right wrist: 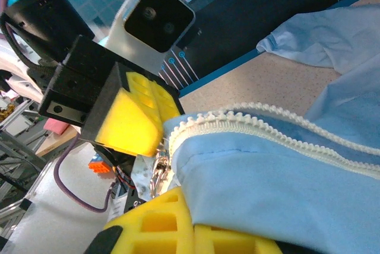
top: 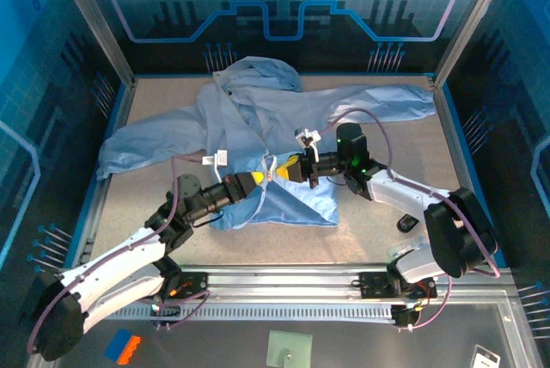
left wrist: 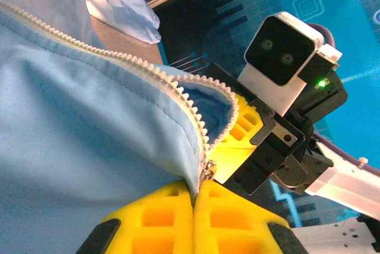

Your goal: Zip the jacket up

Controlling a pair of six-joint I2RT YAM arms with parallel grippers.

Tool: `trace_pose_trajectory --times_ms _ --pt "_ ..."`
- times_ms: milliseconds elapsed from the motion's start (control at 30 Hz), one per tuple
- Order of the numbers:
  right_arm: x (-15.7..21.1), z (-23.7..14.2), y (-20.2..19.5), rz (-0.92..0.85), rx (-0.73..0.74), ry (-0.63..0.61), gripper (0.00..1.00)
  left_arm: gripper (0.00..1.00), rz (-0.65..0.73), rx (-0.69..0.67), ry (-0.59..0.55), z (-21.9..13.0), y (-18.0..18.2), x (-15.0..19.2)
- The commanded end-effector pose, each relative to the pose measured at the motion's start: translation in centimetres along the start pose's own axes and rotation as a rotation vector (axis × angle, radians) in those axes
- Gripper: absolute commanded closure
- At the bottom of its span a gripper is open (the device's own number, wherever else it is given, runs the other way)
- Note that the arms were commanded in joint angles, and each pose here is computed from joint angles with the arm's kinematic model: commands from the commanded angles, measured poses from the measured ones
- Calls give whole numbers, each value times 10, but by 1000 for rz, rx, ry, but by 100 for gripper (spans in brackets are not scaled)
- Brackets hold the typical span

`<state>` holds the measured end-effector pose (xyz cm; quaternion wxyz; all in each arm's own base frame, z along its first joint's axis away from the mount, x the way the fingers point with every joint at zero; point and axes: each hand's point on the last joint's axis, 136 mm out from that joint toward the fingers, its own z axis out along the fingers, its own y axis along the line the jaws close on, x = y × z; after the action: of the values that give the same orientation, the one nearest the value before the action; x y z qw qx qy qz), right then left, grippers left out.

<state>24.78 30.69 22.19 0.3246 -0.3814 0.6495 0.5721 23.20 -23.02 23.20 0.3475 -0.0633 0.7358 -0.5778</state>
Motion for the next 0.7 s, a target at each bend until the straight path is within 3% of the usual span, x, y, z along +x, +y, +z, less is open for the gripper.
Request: trace_pose_trajectory --times_ms 0,433,567,667 --pt "-5 -1 7 -36 2 -23 100 100 109 -35 73 -6 -9 8" --pt "8 -3 -7 38 27 -23 95 100 120 -233 293 -23 24 48" --pt "14 -5 -9 51 39 -27 73 100 101 -290 316 -27 34 52" --pt "18 -9 -11 58 65 -20 63 100 105 -343 334 -30 37 51"
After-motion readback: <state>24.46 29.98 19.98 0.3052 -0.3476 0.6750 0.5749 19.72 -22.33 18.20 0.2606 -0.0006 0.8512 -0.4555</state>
